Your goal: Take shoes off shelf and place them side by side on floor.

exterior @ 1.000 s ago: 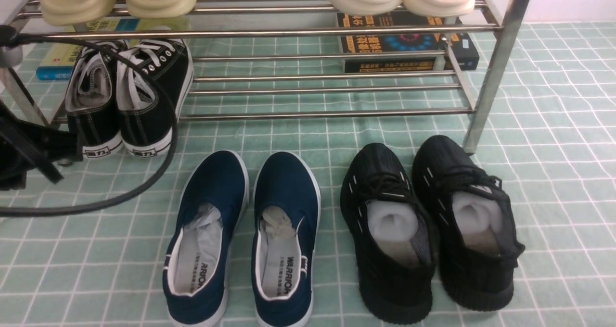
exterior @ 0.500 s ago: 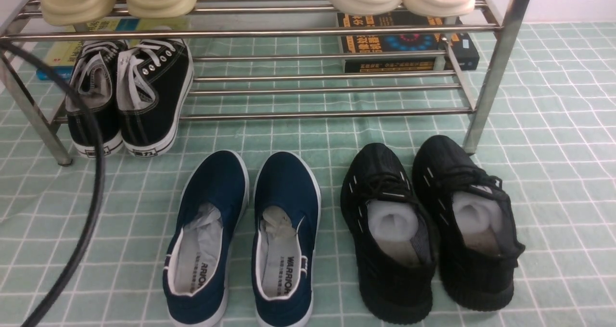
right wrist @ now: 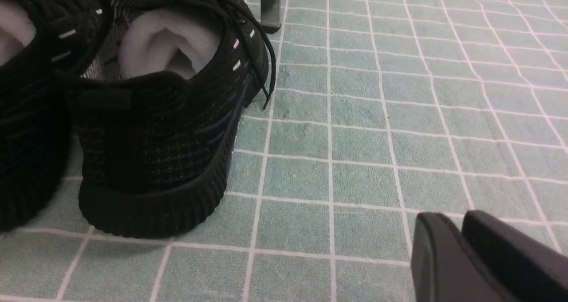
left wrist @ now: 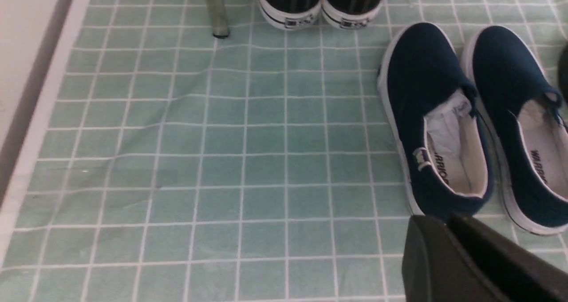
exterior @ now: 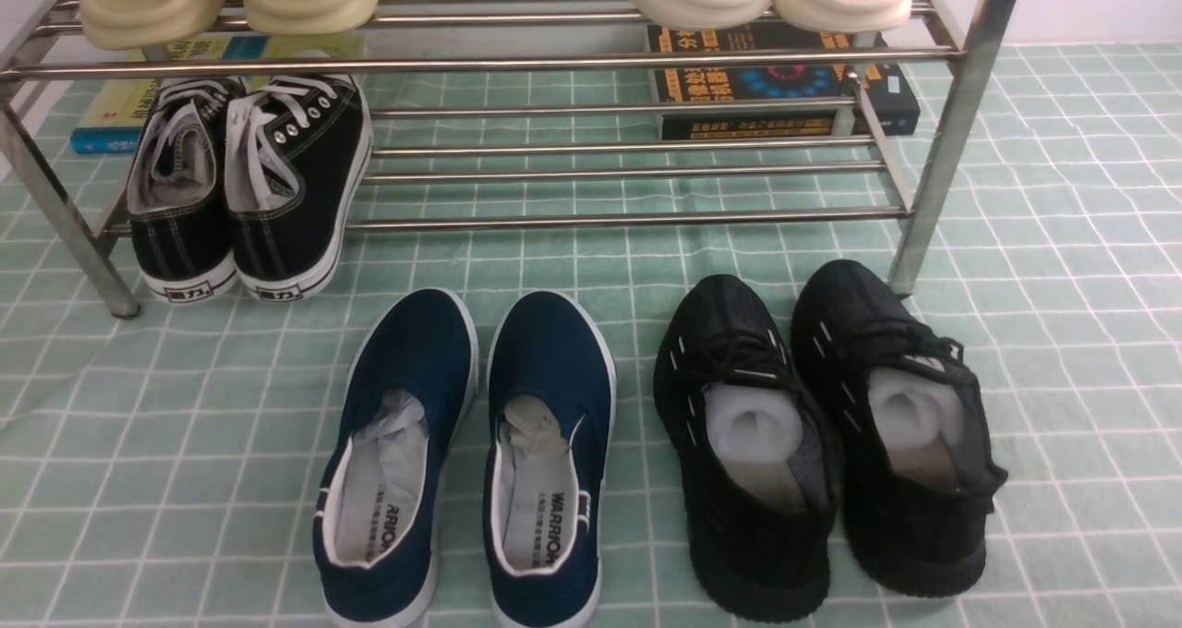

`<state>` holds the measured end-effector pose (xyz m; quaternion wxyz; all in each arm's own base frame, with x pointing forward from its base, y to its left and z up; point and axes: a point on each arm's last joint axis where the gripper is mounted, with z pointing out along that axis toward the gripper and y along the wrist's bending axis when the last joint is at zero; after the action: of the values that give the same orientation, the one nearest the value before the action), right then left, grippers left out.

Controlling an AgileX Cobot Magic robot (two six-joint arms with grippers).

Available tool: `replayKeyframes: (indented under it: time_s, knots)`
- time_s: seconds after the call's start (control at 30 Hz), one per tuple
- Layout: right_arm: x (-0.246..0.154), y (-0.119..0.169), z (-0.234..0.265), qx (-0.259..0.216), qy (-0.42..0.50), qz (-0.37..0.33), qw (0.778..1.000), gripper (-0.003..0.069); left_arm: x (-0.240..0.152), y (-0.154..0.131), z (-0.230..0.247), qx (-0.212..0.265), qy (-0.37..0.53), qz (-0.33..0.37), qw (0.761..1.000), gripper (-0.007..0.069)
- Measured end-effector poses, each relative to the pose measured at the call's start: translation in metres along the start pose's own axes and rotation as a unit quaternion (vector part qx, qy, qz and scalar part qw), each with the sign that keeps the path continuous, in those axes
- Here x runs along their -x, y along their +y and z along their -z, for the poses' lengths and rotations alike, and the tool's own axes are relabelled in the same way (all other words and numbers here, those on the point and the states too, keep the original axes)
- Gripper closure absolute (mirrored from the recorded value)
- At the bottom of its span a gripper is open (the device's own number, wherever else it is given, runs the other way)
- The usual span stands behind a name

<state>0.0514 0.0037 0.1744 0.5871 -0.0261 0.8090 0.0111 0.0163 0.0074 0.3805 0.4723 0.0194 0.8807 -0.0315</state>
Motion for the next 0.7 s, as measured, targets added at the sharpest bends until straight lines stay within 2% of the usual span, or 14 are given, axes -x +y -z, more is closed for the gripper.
replayKeyframes:
  time_s: [0.1, 0.3, 0.37, 0.43, 0.6, 0.7]
  knots:
    - [0.0, 0.0, 0.0, 0.0, -0.001, -0.026, 1.0, 0.055, -0.033, -0.007, -0.003, -0.06, 0.01, 0.021, 0.998, 0.0558]
    - [0.0, 0.0, 0.0, 0.0, -0.001, -0.044, 0.999, 0.0546, -0.071, -0.021, -0.025, -0.139, 0.049, 0.054, 0.988, 0.0558]
    - [0.0, 0.0, 0.0, 0.0, -0.001, -0.044, 0.999, 0.0543, -0.076, -0.025, -0.039, -0.157, 0.037, 0.07, 0.984, 0.0557]
    - [0.0, 0.0, 0.0, 0.0, -0.001, -0.044, 0.999, 0.0541, -0.077, -0.027, -0.046, -0.164, 0.027, 0.079, 0.983, 0.0556]
    - [0.0, 0.0, 0.0, 0.0, -0.001, -0.044, 0.999, 0.0531, -0.071, -0.027, -0.073, -0.174, -0.088, 0.122, 0.973, 0.0552]
    - [0.0, 0.0, 0.0, 0.0, -0.001, -0.044, 0.999, 0.0529, -0.069, -0.026, -0.079, -0.172, -0.122, 0.13, 0.969, 0.055]
